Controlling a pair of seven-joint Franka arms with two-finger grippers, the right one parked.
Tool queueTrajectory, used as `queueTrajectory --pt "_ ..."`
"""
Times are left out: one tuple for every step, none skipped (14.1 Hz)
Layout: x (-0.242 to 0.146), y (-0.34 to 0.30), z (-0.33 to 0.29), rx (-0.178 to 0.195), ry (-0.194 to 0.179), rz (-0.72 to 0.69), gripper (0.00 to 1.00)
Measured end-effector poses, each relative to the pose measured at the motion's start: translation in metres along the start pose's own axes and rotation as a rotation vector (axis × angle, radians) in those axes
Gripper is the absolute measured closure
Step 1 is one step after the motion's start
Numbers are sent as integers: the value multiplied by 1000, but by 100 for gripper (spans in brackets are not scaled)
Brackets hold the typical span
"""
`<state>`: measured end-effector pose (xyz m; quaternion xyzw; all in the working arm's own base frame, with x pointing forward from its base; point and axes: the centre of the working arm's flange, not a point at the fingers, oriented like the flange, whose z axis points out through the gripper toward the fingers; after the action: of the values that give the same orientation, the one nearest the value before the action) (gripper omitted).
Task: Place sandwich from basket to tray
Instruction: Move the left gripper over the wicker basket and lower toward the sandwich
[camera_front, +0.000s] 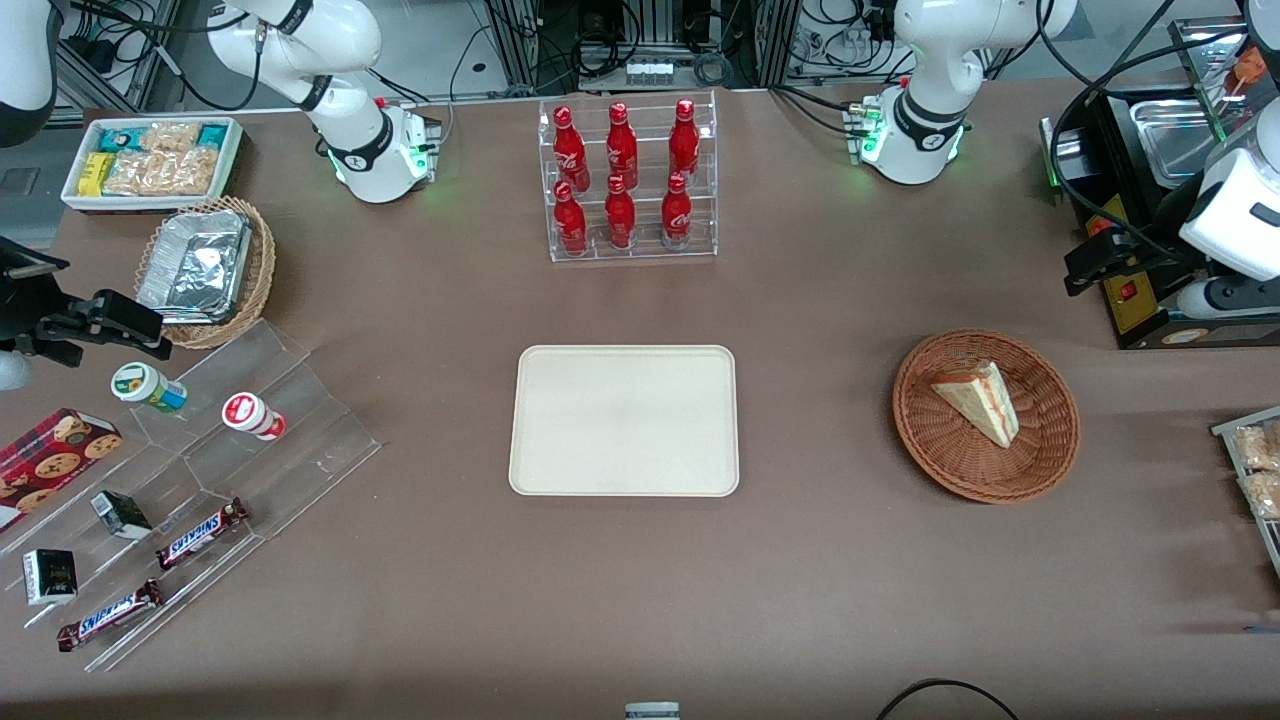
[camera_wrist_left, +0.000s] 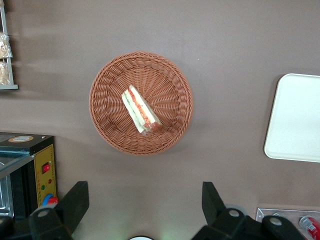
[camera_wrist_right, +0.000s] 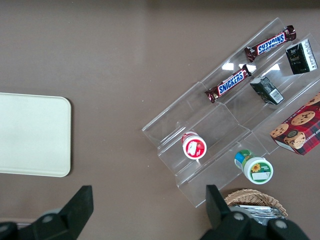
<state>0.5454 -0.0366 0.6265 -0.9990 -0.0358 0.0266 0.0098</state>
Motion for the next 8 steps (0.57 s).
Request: queueTrajectory --pt "0 0 0 0 0 0 0" --pt "0 0 0 0 0 0 0" --pt "0 0 0 0 0 0 0" --pt "0 0 0 0 0 0 0" --pt "0 0 0 0 0 0 0" --pt "0 0 0 0 0 0 0" --pt "0 0 1 0 -1 0 0" --pt "1 0 2 0 -5 -1 0"
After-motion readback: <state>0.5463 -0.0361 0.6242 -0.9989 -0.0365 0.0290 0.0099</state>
